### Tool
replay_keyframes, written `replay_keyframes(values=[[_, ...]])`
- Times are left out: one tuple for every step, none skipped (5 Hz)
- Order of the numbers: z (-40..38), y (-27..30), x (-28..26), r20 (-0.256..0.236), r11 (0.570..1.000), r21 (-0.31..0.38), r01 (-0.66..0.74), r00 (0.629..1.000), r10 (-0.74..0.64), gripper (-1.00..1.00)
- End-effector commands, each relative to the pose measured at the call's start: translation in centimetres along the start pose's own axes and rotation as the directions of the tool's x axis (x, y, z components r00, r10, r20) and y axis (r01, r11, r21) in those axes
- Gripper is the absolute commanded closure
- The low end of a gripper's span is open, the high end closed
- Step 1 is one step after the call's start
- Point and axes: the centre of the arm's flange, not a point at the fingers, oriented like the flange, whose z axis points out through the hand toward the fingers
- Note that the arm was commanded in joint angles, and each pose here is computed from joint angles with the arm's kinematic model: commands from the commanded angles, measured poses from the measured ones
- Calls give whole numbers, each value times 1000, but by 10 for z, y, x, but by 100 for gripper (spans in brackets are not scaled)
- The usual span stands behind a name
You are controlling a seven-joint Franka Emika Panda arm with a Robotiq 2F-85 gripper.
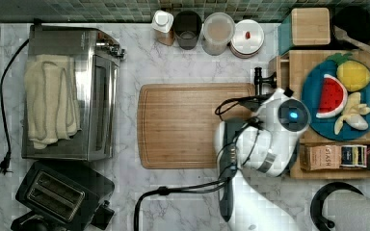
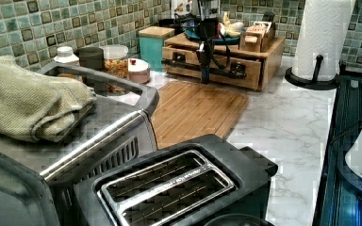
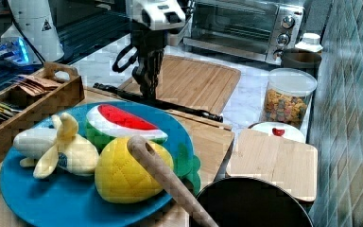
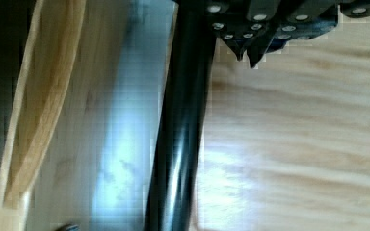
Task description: Close the drawer.
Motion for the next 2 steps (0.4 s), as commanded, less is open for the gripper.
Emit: replay_keyframes(values=[[-69, 161, -25, -201, 984, -158, -82, 978, 49, 100], [-77, 158, -29, -204, 985, -165, -53, 979, 19, 100]])
